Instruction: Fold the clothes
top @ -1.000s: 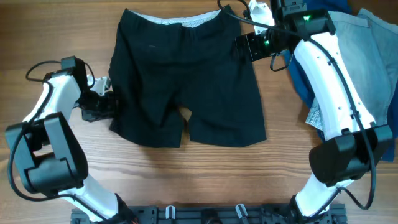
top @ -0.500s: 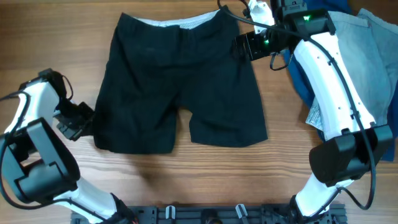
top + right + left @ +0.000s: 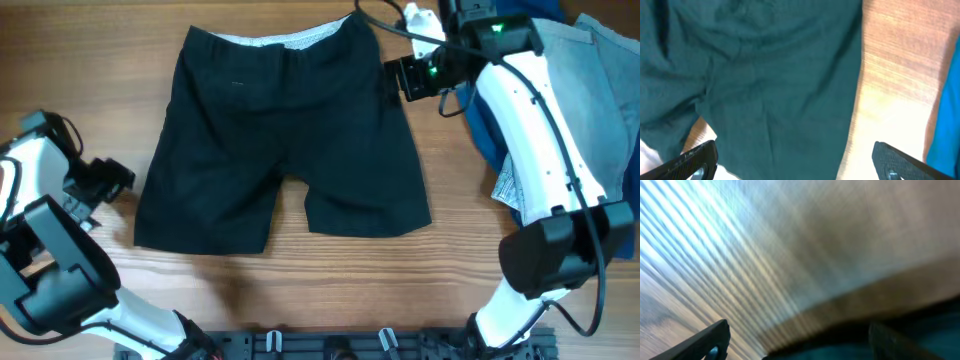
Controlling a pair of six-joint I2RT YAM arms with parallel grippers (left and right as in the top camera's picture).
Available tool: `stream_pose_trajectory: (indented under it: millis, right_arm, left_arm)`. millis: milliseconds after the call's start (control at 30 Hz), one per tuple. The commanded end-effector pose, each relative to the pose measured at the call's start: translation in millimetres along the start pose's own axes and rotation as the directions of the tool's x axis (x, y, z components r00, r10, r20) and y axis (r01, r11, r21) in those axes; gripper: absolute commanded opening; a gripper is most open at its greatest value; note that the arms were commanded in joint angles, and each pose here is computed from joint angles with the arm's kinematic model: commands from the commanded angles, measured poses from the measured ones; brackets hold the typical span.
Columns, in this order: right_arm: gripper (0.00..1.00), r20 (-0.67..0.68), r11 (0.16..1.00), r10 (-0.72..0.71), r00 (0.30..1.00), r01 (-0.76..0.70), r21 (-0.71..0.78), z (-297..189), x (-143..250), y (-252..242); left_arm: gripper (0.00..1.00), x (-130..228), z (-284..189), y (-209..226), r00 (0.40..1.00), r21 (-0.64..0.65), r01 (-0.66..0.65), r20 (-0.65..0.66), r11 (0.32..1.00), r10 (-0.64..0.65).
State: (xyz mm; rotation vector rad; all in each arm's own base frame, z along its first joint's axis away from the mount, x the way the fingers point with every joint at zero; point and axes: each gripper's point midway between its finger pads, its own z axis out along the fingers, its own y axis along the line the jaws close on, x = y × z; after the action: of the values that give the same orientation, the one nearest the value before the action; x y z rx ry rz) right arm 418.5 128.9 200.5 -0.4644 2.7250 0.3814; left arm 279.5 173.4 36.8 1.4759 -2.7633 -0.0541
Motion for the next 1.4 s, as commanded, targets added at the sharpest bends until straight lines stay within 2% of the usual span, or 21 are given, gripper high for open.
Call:
stream_pose_trajectory:
  millis: [0, 167, 267, 333, 467, 567, 667, 733, 867, 1000, 1367]
  right_arm:
    - [0.96, -0.060, 0.993, 0.116, 0.991, -0.116, -0.010, -5.4, 19.0, -10.9]
    - [0.94, -0.061, 0.993, 0.099, 0.993, -0.102, -0.058, -43.3, 35.7, 16.6]
    - [0.91, -0.123, 0.995, -0.037, 0.992, 0.025, -0.094, -56.2, 60.6, 57.1]
    - [0.90, -0.181, 0.985, -0.134, 0.974, 0.110, -0.134, -48.5, 80.9, 97.1]
    - [0.89, -0.272, 0.988, -0.150, 0.950, 0.137, -0.068, -14.0, 112.1, 133.2]
    - [0.88, -0.322, 0.995, -0.091, 0.942, 0.099, 0.007, 25.2, 142.1, 147.6]
    - [0.87, -0.300, 0.995, -0.012, 0.954, 0.042, 0.095, 57.7, 159.1, 150.7]
    - [0.85, -0.237, 0.994, -0.032, 0.971, 0.055, 0.093, 82.0, 160.6, 160.3]
    - [0.79, -0.156, 0.992, -0.087, 0.984, 0.099, 0.072, 114.5, 164.8, 167.5]
    - [0.74, -0.161, 0.982, -0.160, 0.974, 0.173, 0.070, 137.2, 178.3, 158.5]
    - [0.62, -0.176, 0.965, -0.233, 0.957, 0.249, 0.078, 178.7, 185.6, 151.5]
  left_arm:
    - [0.90, -15.0, -54.7, -31.7, 0.987, 0.135, -0.103, 0.134, 0.985, 0.084]
    - [0.92, 19.2, -102.3, -84.1, 0.916, 0.270, -0.380, 0.245, 0.885, 0.318]
    - [0.93, 35.4, -124.2, -108.0, 0.840, 0.267, -0.519, 0.338, 0.812, 0.426]
    - [0.95, 33.6, -141.8, -118.2, 0.809, 0.275, -0.549, 0.414, 0.790, 0.418]
    - [0.97, 13.5, -163.1, -105.8, 0.838, 0.320, -0.456, 0.470, 0.830, 0.279]
    - [0.99, -10.7, -169.3, -72.8, 0.886, 0.374, -0.294, 0.452, 0.880, 0.104]
    - [0.99, -23.0, -170.1, -53.4, 0.903, 0.417, -0.216, 0.428, 0.883, 0.019]
    - [1.00, -28.9, -170.2, -43.5, 0.906, 0.426, -0.187, 0.424, 0.885, -0.013]
    - [1.00, -30.7, -169.9, -39.8, 0.906, 0.427, -0.174, 0.422, 0.887, -0.025]
    - [1.00, -30.7, -169.9, -39.7, 0.907, 0.427, -0.174, 0.421, 0.888, -0.025]
    - [1.00, -28.3, -168.1, -38.8, 0.911, 0.424, -0.169, 0.411, 0.889, -0.022]
